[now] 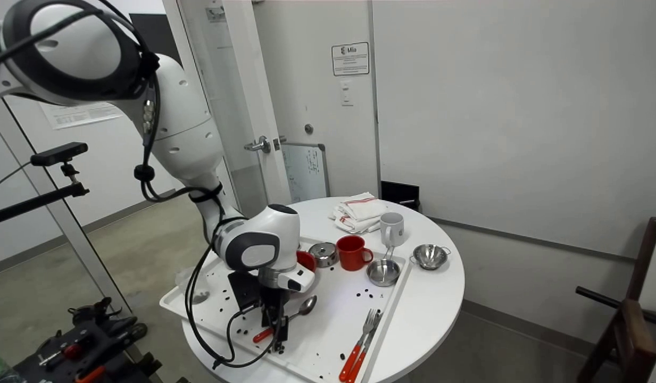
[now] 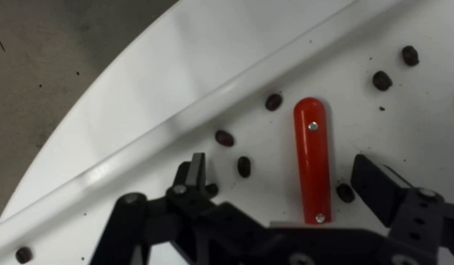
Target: Use the spoon to stir the contents of the red bowl
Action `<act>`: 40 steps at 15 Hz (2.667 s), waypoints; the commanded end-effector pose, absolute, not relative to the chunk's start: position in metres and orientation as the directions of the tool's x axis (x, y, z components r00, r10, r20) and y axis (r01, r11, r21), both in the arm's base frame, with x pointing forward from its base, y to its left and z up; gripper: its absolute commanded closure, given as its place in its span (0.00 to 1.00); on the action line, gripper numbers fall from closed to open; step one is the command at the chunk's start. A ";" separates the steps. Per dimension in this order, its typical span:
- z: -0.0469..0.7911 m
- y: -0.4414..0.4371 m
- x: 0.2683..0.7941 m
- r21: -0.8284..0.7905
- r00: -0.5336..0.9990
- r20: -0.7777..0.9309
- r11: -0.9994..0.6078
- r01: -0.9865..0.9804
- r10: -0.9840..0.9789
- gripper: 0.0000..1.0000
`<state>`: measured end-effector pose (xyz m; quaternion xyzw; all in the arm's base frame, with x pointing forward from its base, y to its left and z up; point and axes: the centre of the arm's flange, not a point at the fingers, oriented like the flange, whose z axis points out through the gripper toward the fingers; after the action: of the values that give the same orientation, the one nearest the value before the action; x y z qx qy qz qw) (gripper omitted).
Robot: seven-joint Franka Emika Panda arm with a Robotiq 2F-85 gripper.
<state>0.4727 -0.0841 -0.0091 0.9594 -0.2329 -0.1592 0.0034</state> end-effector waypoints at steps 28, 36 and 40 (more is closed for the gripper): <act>-0.005 -0.053 0.429 0.031 0.964 0.022 -0.963 -0.266 -0.266 0.00; -0.010 -0.049 0.421 0.012 0.960 0.025 -0.960 -0.281 -0.280 0.00; -0.012 -0.045 0.408 0.012 0.957 0.062 -0.958 -0.285 -0.284 0.00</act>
<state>0.4219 -0.0480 -0.0068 0.9895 -0.1427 0.0192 0.0128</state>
